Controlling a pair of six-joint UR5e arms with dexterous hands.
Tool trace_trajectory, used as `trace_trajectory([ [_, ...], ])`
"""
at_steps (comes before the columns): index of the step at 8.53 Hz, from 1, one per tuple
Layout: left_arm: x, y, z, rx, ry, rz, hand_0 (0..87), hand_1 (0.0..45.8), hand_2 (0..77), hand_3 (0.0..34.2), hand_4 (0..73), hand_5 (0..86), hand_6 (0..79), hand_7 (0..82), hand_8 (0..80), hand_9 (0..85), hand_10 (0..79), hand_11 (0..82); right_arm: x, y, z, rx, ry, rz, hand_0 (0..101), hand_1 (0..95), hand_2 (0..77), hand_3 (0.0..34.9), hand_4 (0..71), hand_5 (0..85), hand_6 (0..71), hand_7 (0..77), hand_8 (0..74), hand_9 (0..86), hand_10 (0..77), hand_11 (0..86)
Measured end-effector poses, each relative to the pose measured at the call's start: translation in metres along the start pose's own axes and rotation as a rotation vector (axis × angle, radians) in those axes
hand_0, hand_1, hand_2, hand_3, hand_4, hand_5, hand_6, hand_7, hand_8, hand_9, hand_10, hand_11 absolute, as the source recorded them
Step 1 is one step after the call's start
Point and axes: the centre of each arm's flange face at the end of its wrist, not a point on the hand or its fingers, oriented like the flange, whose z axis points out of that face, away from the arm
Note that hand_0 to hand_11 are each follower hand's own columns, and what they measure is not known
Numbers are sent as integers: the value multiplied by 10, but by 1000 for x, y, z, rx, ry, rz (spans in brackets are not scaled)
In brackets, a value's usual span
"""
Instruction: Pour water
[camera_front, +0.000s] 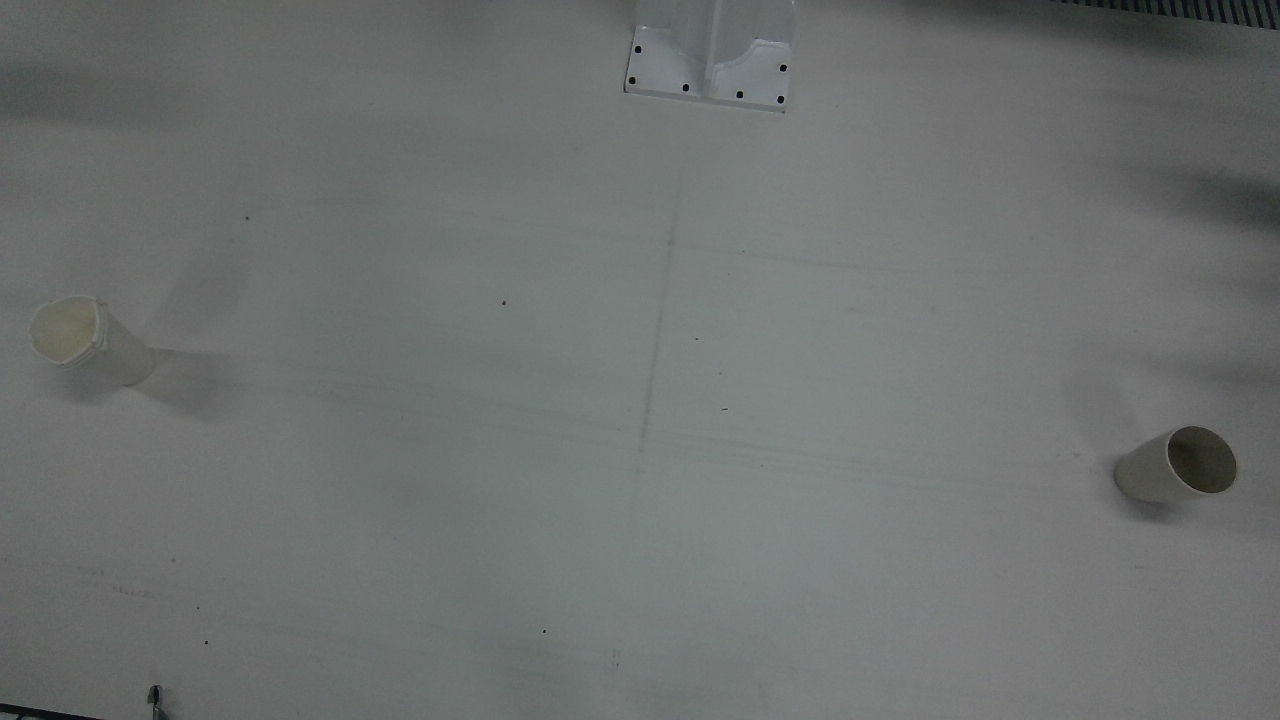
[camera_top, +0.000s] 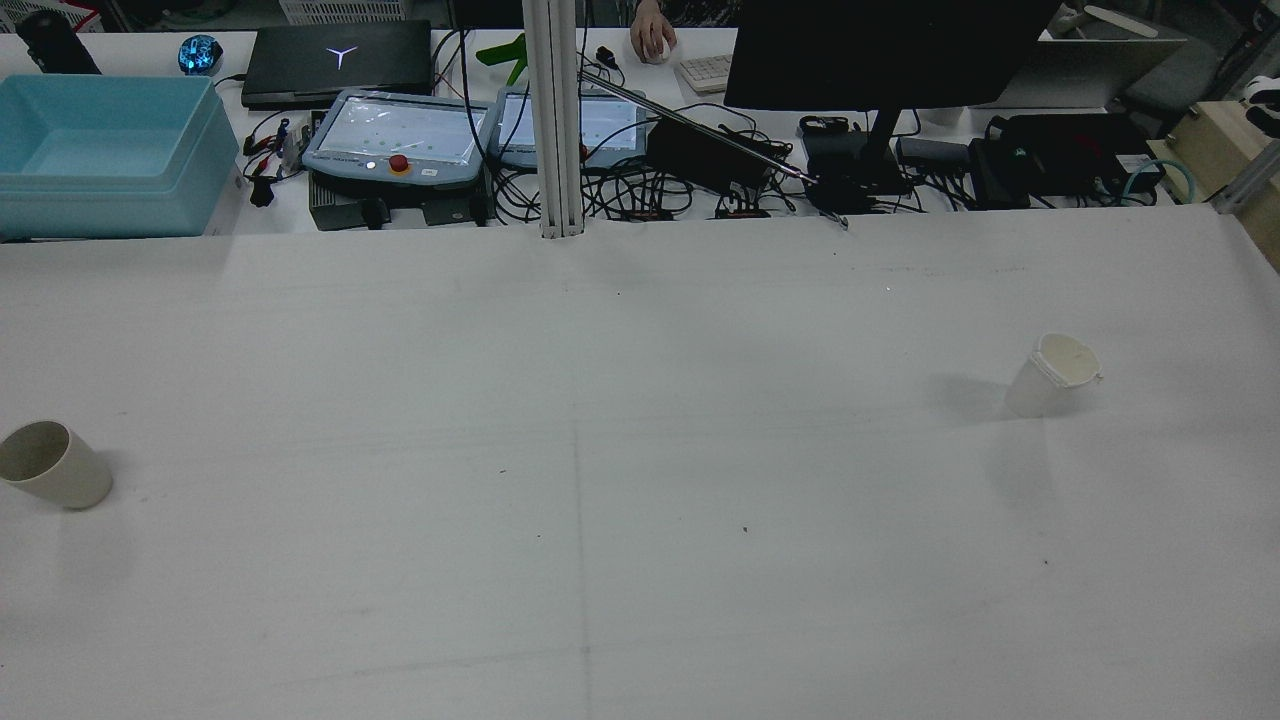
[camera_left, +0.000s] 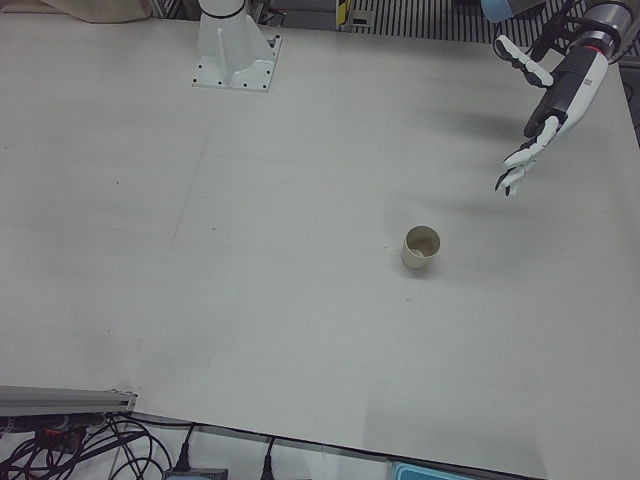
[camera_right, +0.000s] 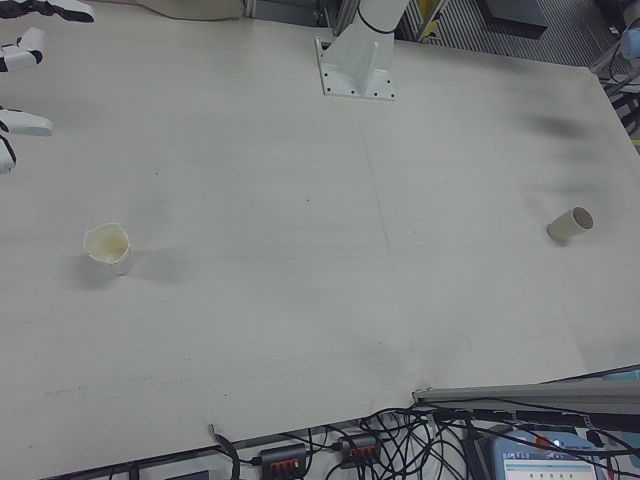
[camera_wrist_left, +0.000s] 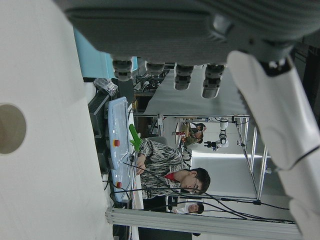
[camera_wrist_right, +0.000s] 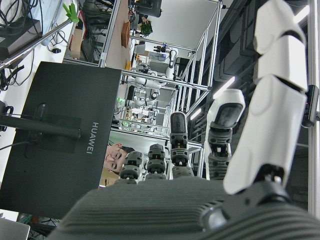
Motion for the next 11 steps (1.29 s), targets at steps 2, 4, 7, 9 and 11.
trace_trajectory([
  [2, -3, -12, -12, 9, 1, 20, 477, 76, 22, 81, 55, 180, 0, 158, 33, 16, 44, 76, 9, -6, 2, 10, 20, -24, 543, 158, 158, 3, 518, 502, 224, 289, 104, 114, 65, 114],
  [4, -8, -74, -40, 3, 26, 119, 494, 114, 22, 80, 44, 180, 0, 158, 33, 16, 44, 65, 21, -26, -1, 48, 49, -44, 537, 153, 169, 3, 485, 485, 207, 289, 104, 114, 76, 114],
  [7, -14, -140, -72, -23, 61, 281, 591, 305, 398, 69, 22, 224, 0, 142, 27, 16, 27, 71, 33, -59, -9, 115, 72, -9, 545, 235, 513, 2, 556, 578, 262, 371, 169, 185, 142, 218],
  [9, -16, -149, -74, -30, 55, 369, 586, 305, 464, 77, 11, 213, 0, 142, 27, 16, 11, 49, 45, -68, -9, 131, 101, -8, 544, 235, 622, 3, 649, 671, 415, 535, 311, 355, 305, 404],
  [11, -17, -150, -36, -63, 31, 413, 519, 196, 316, 76, 11, 158, 0, 104, 5, 16, 0, 16, 55, -74, -9, 141, 126, -16, 534, 229, 584, 1, 665, 709, 600, 714, 496, 535, 491, 589],
])
